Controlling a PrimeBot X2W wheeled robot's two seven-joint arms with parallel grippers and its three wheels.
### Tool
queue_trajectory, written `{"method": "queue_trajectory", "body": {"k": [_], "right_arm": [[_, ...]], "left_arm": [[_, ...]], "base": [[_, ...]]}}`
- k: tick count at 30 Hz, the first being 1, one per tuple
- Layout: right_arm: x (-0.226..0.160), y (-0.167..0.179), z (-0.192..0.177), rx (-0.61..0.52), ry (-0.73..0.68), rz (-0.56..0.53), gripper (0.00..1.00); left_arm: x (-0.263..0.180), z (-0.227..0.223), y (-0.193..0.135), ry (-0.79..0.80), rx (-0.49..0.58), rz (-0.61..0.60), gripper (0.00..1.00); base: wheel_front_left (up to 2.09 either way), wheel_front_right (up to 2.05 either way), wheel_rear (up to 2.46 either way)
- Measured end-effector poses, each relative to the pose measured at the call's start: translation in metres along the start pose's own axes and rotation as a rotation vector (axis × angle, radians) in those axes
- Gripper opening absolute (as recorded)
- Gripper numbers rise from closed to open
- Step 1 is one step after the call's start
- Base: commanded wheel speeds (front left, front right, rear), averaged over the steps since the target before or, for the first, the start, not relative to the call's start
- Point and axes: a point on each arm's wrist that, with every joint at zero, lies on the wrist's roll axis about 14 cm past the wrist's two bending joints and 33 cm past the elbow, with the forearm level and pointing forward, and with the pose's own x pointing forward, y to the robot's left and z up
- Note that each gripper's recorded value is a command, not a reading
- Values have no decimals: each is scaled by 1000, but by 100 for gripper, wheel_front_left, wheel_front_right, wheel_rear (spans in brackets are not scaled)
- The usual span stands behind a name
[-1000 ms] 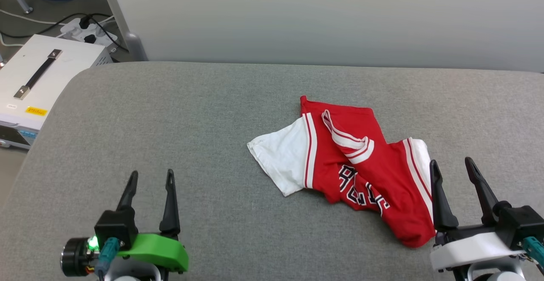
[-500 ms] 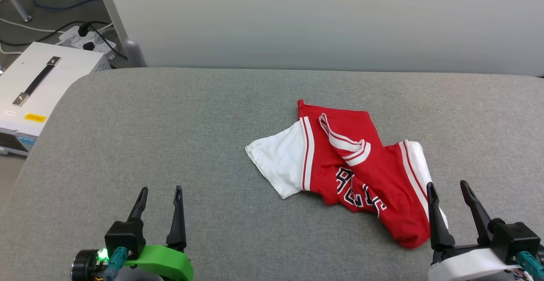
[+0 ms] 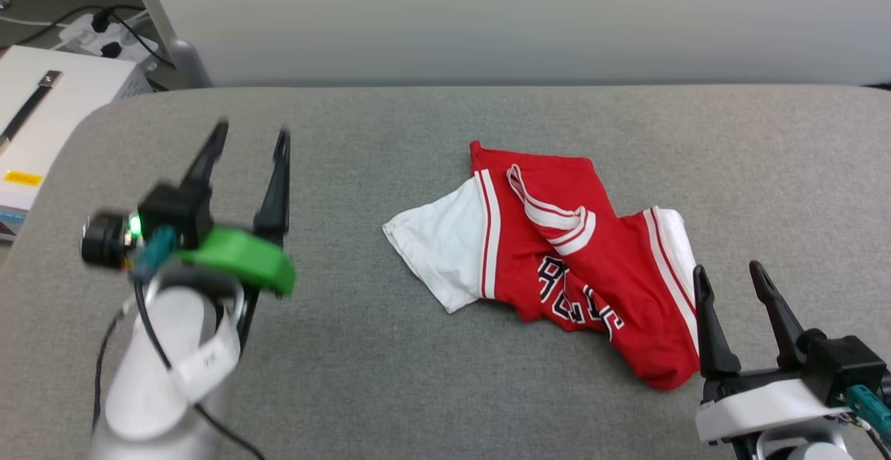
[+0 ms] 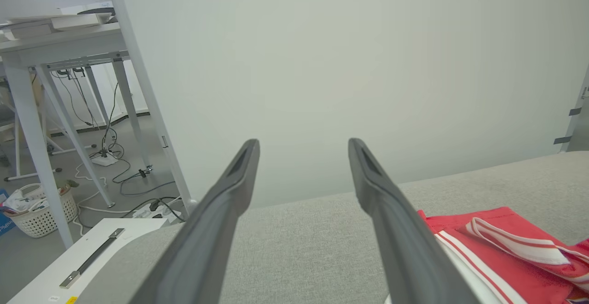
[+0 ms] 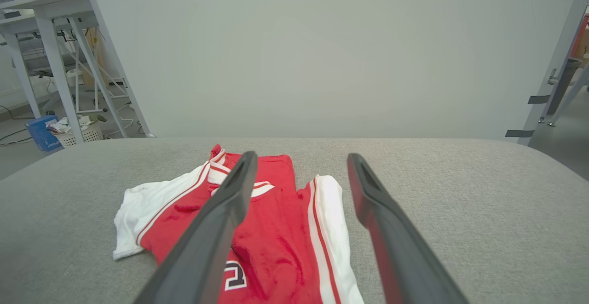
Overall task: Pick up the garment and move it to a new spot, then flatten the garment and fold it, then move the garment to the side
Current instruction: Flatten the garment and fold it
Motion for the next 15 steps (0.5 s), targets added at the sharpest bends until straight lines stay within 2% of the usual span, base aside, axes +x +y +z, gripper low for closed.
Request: {"method": "queue_trajectory", "body": {"k": [2, 5, 10, 15], "right_arm": [[4, -1, 1, -6, -4, -1, 100], [11, -3, 1, -9, -11, -4, 100], [20, -8, -1, -18, -9, -14, 100], [27, -15, -10, -27, 10, -31, 100]], "left_arm": [[24, 11, -7, -13, 15, -48, 100], [56, 13, -21, 48, 36, -124, 100], [86, -22, -50, 308, 17, -255, 100], [81, -77, -78, 647, 57, -398, 100]], "base": [[0, 0, 0], [0, 0, 0], [0, 0, 0], [0, 0, 0]]}}
